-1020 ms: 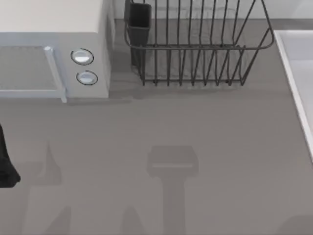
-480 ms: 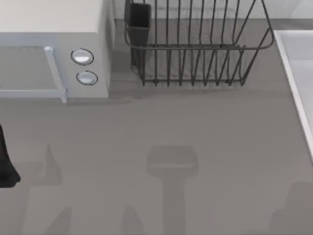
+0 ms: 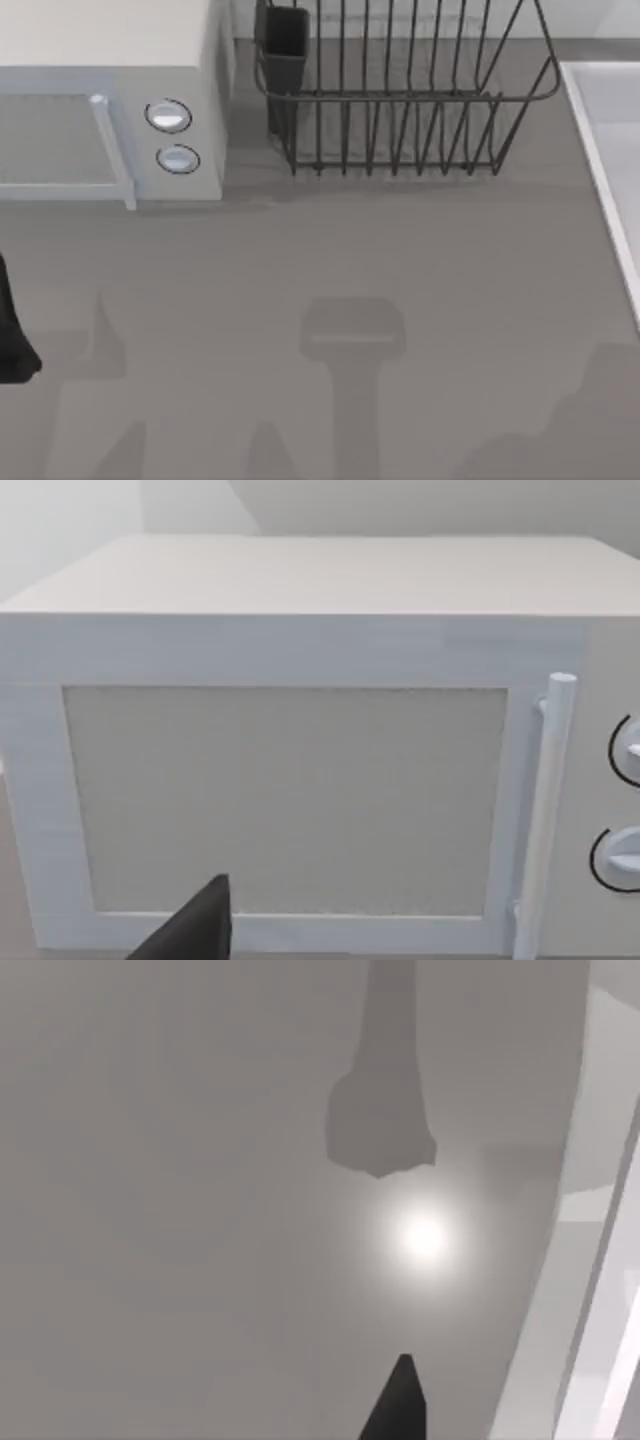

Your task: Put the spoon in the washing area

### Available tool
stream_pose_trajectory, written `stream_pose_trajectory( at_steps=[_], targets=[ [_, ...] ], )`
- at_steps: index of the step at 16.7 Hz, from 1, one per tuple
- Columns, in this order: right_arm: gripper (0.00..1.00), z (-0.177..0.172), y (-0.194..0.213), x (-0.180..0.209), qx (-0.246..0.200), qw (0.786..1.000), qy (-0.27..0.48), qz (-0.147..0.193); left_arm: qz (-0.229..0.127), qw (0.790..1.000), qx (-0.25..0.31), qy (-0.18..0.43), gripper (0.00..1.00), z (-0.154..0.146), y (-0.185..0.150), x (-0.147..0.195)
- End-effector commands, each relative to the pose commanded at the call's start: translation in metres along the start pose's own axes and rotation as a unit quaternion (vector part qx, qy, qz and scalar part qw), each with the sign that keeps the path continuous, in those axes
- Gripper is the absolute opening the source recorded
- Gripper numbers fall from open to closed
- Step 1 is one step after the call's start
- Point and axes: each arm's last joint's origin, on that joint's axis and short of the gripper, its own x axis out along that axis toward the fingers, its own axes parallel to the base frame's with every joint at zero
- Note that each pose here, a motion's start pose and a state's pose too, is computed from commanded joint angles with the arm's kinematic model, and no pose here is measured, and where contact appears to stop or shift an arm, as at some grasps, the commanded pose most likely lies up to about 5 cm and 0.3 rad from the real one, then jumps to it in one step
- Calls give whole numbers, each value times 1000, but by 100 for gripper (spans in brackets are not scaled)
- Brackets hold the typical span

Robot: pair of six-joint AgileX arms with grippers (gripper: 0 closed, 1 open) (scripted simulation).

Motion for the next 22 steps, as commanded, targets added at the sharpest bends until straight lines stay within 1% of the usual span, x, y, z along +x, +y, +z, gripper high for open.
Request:
stream_pose_trajectory(
  at_steps=[3,6,9,13,17,22],
  targets=[
    [0,-10,-38,-7,-10,1000,-8,16,0,1000,0,0,100,0,0,0],
    [0,-18,-91,-17,-17,1000,-9,22,0,1000,0,0,100,0,0,0],
    [0,-19,-150,-26,-19,1000,-3,12,0,1000,0,0,100,0,0,0],
    [0,-4,-212,-24,-15,1000,4,-7,0,1000,0,0,100,0,0,0],
    [0,22,-247,-5,-4,1000,5,-12,0,1000,0,0,100,0,0,0],
    [0,42,-261,8,7,1000,7,-16,0,1000,0,0,100,0,0,0]
  ],
)
